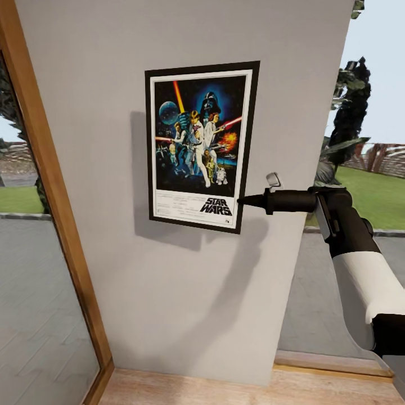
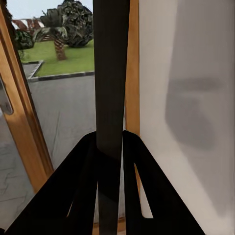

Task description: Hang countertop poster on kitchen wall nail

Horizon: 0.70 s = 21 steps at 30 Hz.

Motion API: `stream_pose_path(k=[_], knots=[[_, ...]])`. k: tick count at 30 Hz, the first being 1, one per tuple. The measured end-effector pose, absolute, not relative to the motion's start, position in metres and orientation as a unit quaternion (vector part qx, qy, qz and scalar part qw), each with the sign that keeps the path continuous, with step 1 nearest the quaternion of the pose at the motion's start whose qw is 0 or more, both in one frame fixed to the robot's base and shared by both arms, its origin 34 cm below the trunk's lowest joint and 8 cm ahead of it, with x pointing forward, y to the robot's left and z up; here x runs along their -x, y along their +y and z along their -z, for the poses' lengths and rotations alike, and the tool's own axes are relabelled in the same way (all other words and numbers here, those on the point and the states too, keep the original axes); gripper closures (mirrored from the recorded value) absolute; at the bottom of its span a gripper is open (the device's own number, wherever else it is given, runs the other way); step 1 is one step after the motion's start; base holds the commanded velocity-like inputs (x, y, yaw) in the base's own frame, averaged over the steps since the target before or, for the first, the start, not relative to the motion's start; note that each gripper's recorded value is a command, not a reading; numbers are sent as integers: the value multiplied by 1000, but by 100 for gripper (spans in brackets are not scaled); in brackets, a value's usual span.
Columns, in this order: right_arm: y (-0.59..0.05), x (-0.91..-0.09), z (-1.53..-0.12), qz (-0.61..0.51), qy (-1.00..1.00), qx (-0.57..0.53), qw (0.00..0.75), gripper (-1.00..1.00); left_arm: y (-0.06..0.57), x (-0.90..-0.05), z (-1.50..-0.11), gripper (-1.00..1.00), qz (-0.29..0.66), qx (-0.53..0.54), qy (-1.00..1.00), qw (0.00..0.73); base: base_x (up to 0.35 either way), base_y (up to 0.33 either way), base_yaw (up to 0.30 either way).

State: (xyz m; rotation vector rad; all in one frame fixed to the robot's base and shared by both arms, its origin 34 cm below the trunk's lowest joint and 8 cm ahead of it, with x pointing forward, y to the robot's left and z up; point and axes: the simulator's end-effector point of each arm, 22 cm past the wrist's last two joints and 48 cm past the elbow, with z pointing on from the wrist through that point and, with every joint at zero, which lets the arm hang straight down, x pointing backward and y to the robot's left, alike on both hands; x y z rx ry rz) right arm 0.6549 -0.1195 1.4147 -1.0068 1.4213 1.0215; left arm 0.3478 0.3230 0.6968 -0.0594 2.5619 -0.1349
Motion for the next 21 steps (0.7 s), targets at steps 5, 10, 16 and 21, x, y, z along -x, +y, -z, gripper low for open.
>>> stream_pose_path(k=[5, 10, 16, 21], knots=[[-120, -655, -1415, -428, 596, 422, 532, 100, 328, -348, -697, -100, 47, 31, 957, 286, 14, 0, 0], [-120, -655, -1415, -428, 596, 422, 532, 100, 329, -348, -698, -100, 47, 34, 957, 286, 2, 0, 0], [-120, -655, -1414, -428, 596, 422, 532, 100, 330, -348, -698, -100, 47, 34, 957, 286, 0, 0, 0], [-120, -655, -1414, -428, 596, 422, 532, 100, 330, -348, -698, -100, 46, 34, 957, 286, 0, 0, 0]])
